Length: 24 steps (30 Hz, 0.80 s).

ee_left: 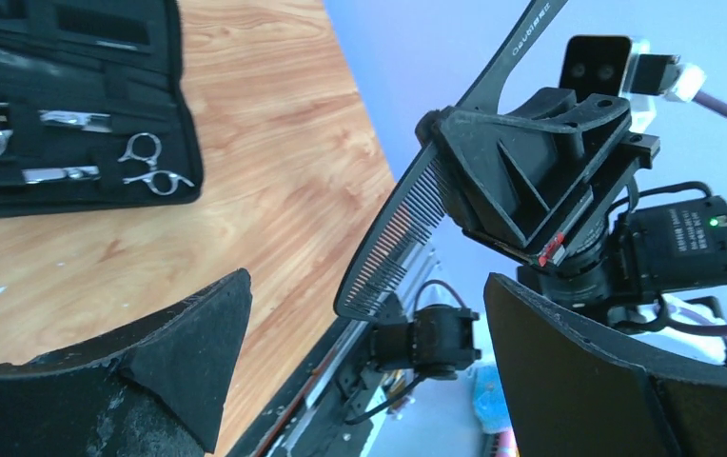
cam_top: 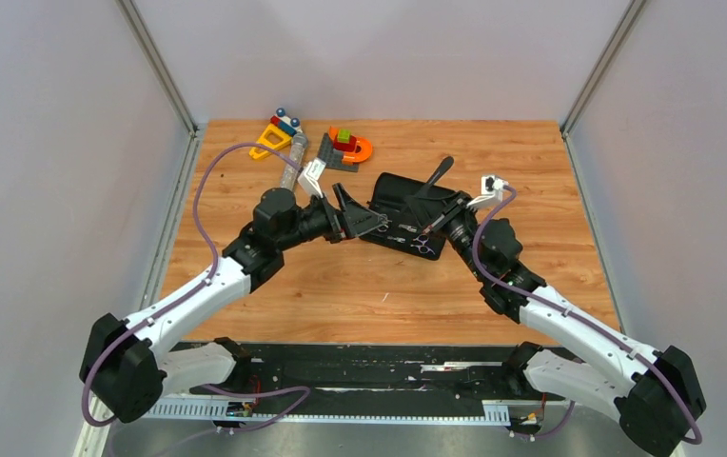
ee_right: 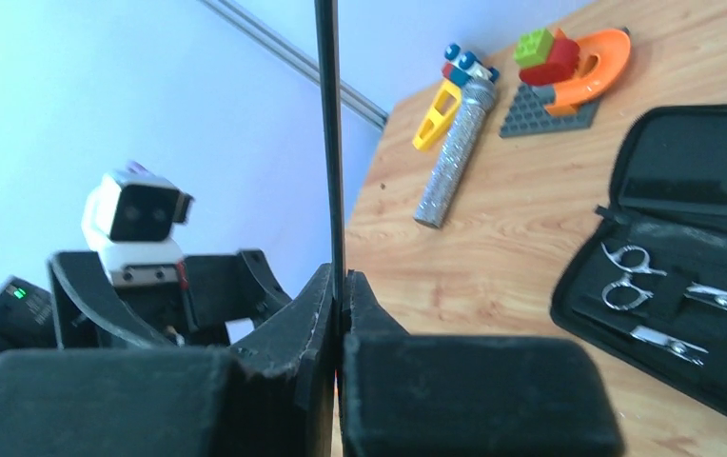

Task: Sort the hair-cutting tools
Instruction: Pick up the comb at the center of the board.

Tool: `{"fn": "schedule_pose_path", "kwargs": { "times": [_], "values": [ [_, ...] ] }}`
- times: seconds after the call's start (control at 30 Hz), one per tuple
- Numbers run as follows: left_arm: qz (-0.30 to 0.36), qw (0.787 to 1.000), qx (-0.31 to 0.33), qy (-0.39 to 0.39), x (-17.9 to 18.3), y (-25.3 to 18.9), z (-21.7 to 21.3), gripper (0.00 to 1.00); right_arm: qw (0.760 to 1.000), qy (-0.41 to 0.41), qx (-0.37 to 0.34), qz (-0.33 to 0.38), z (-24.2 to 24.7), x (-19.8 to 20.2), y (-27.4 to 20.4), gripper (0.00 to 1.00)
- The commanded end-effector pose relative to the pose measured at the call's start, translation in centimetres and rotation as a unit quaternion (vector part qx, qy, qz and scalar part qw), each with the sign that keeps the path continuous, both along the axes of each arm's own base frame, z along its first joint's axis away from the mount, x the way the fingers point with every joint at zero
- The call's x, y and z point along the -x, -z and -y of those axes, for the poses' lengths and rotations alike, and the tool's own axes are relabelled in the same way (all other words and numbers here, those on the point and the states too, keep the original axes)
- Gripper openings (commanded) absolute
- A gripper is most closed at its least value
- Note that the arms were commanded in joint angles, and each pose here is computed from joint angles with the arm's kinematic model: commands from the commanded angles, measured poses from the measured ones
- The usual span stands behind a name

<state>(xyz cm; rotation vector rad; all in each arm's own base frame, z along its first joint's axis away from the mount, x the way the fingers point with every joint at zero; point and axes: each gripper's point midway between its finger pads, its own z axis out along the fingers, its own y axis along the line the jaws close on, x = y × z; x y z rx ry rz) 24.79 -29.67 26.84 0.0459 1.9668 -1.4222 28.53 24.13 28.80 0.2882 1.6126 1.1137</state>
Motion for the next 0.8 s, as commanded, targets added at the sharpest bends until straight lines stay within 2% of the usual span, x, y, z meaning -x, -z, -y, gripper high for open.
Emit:
{"fn": "schedule_pose_path", "kwargs": {
  "times": [0.0,0.27,0.4,0.57,0.77],
  "values": [
    [-0.013,0.997,0.070,-0.014,-0.1,-1.6,1.6,1.00,0.992,0.035,-0.107,0.054,1.1,-0.6,-4.9,0.00],
    [-0.012,0.991,0.127,-0.040,0.2,-2.7,2.8,0.97,0.988,0.053,-0.127,0.073,1.9,-0.9,-6.2,0.00],
    [-0.013,0.989,0.145,-0.035,0.2,-3.4,3.1,0.87,0.988,0.046,-0.114,0.093,1.8,-0.7,-6.7,0.00],
    [-0.019,0.985,0.168,-0.038,-0.1,-3.6,3.2,0.80,0.987,0.026,-0.113,0.115,1.5,-0.1,-7.2,0.00],
    [-0.028,0.977,0.211,-0.023,-0.3,-4.6,3.9,0.65,0.986,0.010,-0.118,0.119,1.0,0.3,-7.1,0.00]
  ]
}}
